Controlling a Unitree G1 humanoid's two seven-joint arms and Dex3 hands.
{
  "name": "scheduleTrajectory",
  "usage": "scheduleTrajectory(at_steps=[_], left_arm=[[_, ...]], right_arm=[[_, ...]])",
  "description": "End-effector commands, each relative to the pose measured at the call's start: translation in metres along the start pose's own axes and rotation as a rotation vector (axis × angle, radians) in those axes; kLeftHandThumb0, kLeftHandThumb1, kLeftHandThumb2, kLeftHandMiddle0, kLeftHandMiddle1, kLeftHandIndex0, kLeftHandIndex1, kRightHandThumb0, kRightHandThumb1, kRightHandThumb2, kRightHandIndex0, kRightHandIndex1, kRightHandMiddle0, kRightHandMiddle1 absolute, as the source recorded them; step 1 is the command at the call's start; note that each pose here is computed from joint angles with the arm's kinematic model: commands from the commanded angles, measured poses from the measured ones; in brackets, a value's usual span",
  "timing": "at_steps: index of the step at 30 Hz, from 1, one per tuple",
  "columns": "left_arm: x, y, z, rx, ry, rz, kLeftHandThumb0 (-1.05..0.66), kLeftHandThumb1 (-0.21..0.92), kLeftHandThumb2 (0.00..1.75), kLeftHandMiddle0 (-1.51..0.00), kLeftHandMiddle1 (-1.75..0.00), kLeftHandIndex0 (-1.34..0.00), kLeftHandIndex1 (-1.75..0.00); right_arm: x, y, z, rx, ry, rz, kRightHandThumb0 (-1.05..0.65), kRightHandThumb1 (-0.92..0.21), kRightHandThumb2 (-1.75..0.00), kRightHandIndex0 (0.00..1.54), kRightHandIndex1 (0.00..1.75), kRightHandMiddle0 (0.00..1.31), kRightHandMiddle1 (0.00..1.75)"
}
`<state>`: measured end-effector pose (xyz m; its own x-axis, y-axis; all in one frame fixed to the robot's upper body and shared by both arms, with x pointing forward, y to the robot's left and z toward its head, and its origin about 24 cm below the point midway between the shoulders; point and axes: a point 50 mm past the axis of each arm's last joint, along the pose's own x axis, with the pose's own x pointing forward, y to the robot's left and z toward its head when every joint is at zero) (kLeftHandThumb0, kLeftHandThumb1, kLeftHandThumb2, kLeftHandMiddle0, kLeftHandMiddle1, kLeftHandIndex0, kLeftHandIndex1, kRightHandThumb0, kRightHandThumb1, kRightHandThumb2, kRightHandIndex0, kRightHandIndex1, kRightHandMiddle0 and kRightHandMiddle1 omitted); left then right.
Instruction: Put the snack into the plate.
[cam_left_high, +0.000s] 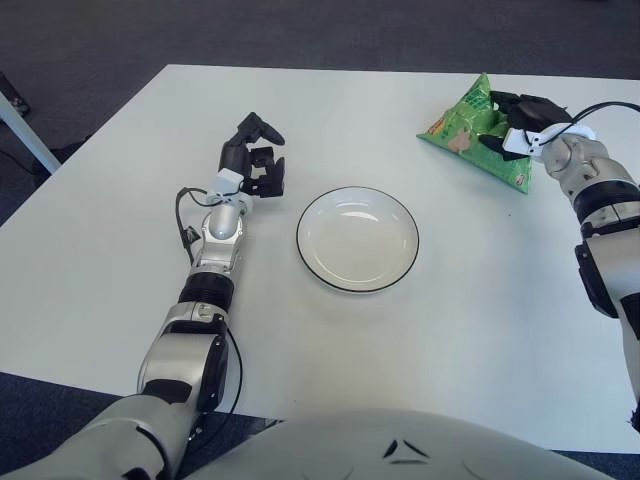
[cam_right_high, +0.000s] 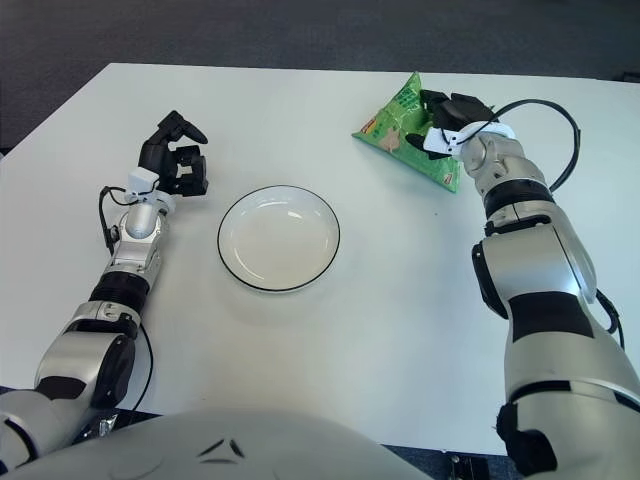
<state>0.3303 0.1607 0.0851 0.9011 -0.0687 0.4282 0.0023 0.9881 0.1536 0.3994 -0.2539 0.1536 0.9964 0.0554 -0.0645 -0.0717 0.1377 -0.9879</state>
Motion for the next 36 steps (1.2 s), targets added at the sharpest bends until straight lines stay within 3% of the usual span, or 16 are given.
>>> scheduleTrajectory(at_steps=[1,15,24,31,36], left_arm=[[-0.045,-0.004,-0.036,-0.009,0.19,0.001,-0.46,0.38,1.24,-1.27,-1.75,-0.56,-1.75],[-0.045,-0.003,-0.035,-0.029,0.181,0.003,-0.46,0.39,1.23,-1.27,-1.75,-0.56,-1.75],[-0.046,-0.003,-0.034,-0.03,0.174,-0.002,-0.46,0.39,1.23,-1.27,-1.75,-0.56,-1.75],[-0.046,-0.003,-0.034,-0.03,0.176,0.002,-0.46,0.39,1.23,-1.27,-1.75,-0.55,-1.75],[-0.045,-0.004,-0.033,-0.03,0.171,0.004,-0.45,0.39,1.23,-1.27,-1.75,-0.55,-1.75]], right_arm=[[-0.003,0.022,0.002,0.046,-0.002,0.035,-1.05,-0.92,-0.93,0.0,0.0,0.0,0.0],[-0.005,0.039,0.002,0.033,0.016,0.097,-1.05,-0.92,-0.97,0.0,0.0,0.01,0.0],[-0.012,0.058,-0.004,0.025,0.043,0.153,-1.05,-0.92,-0.97,0.0,0.0,0.03,0.03],[-0.017,0.068,-0.013,0.019,0.091,0.178,-1.05,-0.92,-0.95,0.0,0.0,0.0,0.17],[-0.018,0.069,-0.015,0.013,0.102,0.179,-1.02,-0.92,-0.89,0.0,0.0,0.0,0.39]])
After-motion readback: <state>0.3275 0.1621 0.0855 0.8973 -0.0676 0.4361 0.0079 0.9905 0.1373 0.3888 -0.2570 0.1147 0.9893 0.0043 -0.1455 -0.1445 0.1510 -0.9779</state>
